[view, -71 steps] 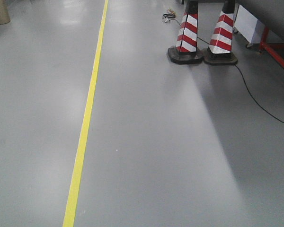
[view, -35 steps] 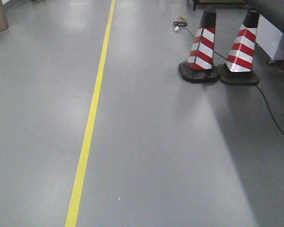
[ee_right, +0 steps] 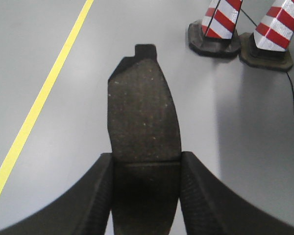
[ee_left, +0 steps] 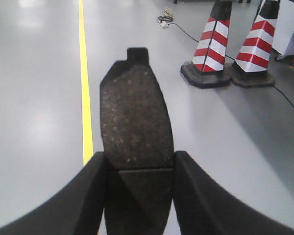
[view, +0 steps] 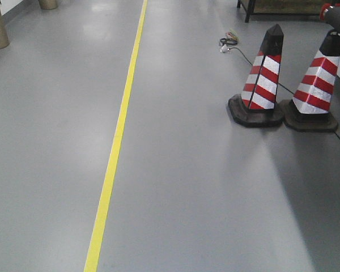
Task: Move and align brake pads A on conveyor
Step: 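Drive past the striped cones toward the black conveyor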
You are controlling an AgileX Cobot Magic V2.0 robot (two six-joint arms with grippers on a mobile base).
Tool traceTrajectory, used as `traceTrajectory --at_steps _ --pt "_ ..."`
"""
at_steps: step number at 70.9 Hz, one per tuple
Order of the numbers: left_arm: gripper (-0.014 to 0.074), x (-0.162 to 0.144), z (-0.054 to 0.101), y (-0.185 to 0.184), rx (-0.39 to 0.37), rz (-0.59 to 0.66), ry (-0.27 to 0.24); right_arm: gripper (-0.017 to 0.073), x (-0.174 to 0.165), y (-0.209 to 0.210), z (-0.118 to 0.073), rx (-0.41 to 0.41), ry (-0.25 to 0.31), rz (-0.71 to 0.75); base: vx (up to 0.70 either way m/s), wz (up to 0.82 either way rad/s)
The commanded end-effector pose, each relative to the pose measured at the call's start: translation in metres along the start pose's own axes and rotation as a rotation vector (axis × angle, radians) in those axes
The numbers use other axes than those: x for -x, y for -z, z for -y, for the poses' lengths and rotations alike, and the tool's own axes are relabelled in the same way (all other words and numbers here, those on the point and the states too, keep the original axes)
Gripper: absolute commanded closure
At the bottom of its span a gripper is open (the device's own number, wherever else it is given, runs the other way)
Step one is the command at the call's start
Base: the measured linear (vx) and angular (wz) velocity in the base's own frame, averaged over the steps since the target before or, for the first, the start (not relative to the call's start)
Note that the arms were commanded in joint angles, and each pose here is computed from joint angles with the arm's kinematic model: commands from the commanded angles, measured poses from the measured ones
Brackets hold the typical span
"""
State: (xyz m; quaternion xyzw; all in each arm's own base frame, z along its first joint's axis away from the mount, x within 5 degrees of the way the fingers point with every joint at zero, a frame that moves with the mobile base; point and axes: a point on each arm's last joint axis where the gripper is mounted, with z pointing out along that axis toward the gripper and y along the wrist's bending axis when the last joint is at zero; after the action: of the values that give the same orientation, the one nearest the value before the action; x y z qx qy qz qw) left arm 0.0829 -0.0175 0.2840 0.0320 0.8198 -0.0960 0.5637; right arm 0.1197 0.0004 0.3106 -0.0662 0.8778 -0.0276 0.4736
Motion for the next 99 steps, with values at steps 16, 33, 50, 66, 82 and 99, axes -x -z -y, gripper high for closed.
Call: traceTrajectory --at_steps 16,33,50,66,82,99 --pt "0.0401 0.0166 0.0021 0.0031 -0.014 0.114 0.009 0.0352 0.0157 0.0066 0.0027 -0.023 0.007 0.114 0.72 -0.03" --pt "0.0401 0.0165 0.0021 0.0031 -0.014 0.112 0.009 0.0352 0.0157 0.0066 0.0027 -0.023 0.007 0.114 0.68 -0.01" --pt "0.0401 0.0165 0.0021 0.0031 -0.014 0.112 0.009 0.0352 0.0158 0.0066 0.0028 -0.023 0.007 0.115 0.64 0.02" --pt "0.0401 0.0165 0.0021 0.0031 -0.014 0.112 0.009 0.0352 0.0158 0.0061 0.0028 -0.022 0.007 0.112 0.63 -0.01" --pt "0.0401 0.0165 0.0021 0.0031 -0.014 0.112 0.009 0.0352 0.0158 0.0061 0.0028 -0.022 0.007 0.112 0.59 -0.21" --pt "0.0401 0.0165 0.0021 0.0031 -0.014 0.112 0.009 0.0352 0.0158 0.0061 0.0028 -0.022 0.007 0.112 0.57 -0.45"
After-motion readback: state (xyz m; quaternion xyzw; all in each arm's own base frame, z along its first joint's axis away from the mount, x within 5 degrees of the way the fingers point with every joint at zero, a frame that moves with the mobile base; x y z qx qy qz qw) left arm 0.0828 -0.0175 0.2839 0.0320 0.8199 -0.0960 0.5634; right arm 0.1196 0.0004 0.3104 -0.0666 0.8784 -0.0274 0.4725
